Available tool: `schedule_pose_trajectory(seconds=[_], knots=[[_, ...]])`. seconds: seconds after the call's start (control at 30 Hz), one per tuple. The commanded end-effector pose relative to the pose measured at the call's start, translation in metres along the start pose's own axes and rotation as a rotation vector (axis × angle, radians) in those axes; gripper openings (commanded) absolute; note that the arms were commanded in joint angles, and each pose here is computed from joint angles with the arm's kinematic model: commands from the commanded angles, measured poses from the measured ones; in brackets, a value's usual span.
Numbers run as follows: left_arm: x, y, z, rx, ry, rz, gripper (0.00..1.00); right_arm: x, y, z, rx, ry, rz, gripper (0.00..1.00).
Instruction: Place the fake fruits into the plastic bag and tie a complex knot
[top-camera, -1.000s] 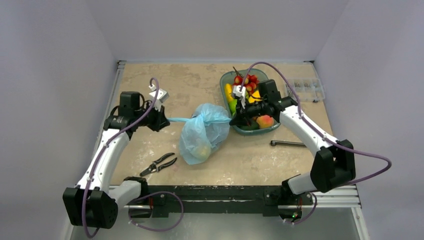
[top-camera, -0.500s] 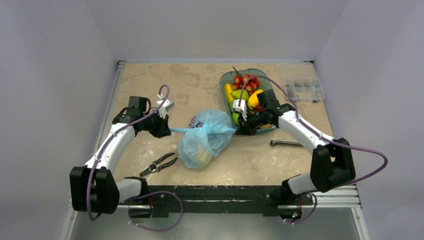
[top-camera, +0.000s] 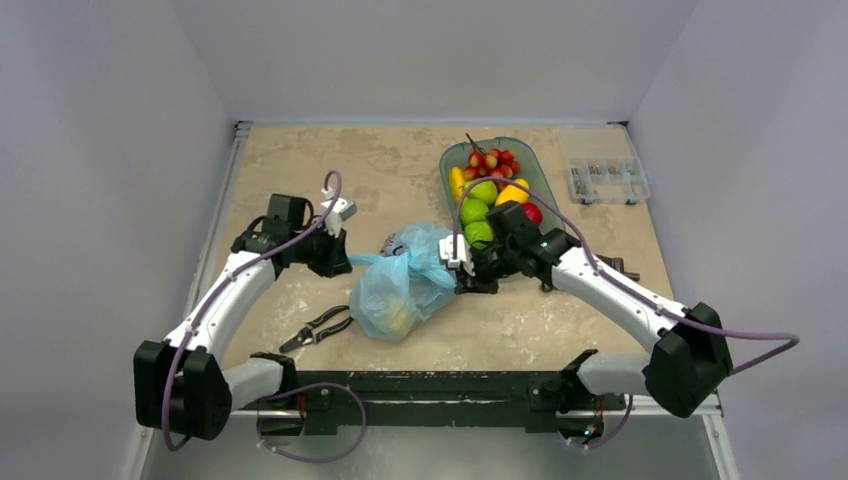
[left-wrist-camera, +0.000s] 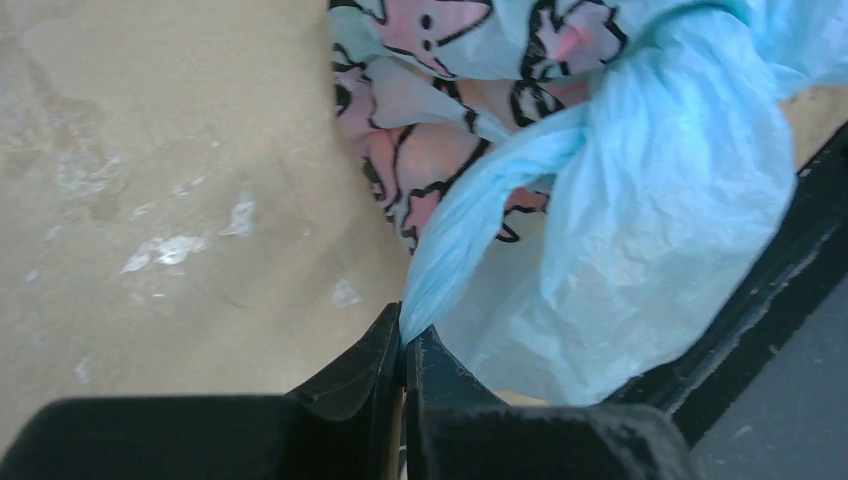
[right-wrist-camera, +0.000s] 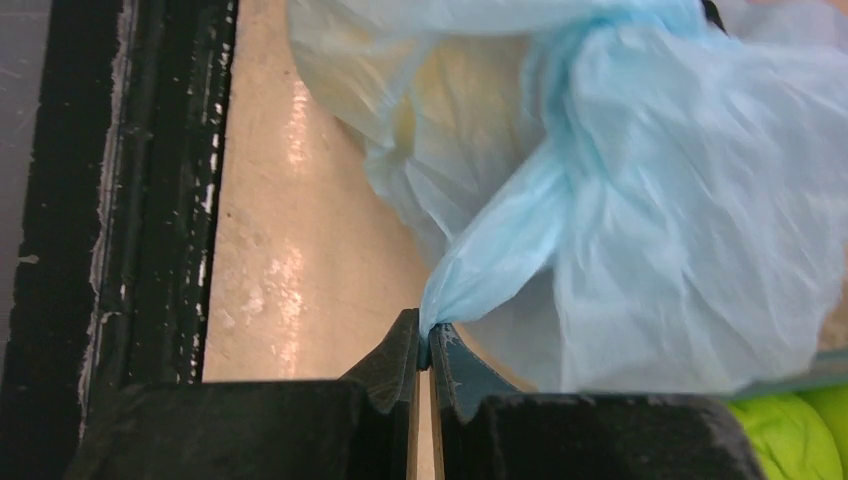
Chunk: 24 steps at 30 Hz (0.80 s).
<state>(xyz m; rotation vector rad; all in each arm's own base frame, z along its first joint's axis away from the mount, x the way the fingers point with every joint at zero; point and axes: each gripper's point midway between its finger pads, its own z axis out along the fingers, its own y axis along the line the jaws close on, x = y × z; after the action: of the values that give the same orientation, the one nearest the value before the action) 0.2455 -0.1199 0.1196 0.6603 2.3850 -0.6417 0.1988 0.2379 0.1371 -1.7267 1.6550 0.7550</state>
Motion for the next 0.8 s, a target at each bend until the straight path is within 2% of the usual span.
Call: schedule_pose_trajectory(seconds=[0.0,0.07,0.17,0.33,0.4,0.47,0.57,0.77], knots=[[-0.027,-0.032,-0.001,0.099,-0.081,-0.128,0.0,-0.043,-0.012,0.011,0.034,-0.072,-0.015,0.0],[-0.044,-0.053,-0.004,0.214,-0.126,-0.151,0.0,-0.074,-0.021,0.012,0.032,-0.135,-0.012,0.0],[-0.089,-0.084,-0.018,0.355,-0.276,-0.111,0.0,-0.126,-0.038,0.01,0.045,-0.244,-0.019,0.0],[-0.15,-0.112,-0.045,0.457,-0.442,-0.04,0.0,-0.175,-0.064,0.016,0.062,-0.366,0.033,0.0],[-0.161,-0.114,-0.053,0.46,-0.47,-0.018,0.0,-0.188,-0.068,0.013,0.054,-0.405,0.05,0.0],[-0.159,-0.11,-0.059,0.428,-0.481,0.009,0.0,-0.193,-0.076,0.001,0.081,-0.426,0.073,0.0],[-0.138,-0.08,-0.059,0.338,-0.472,-0.052,0.0,-0.18,-0.089,-0.023,0.13,-0.432,0.127,0.0],[-0.067,0.003,-0.027,0.033,-0.306,-0.247,0.0,-0.087,-0.09,-0.024,0.16,-0.238,0.205,0.0]])
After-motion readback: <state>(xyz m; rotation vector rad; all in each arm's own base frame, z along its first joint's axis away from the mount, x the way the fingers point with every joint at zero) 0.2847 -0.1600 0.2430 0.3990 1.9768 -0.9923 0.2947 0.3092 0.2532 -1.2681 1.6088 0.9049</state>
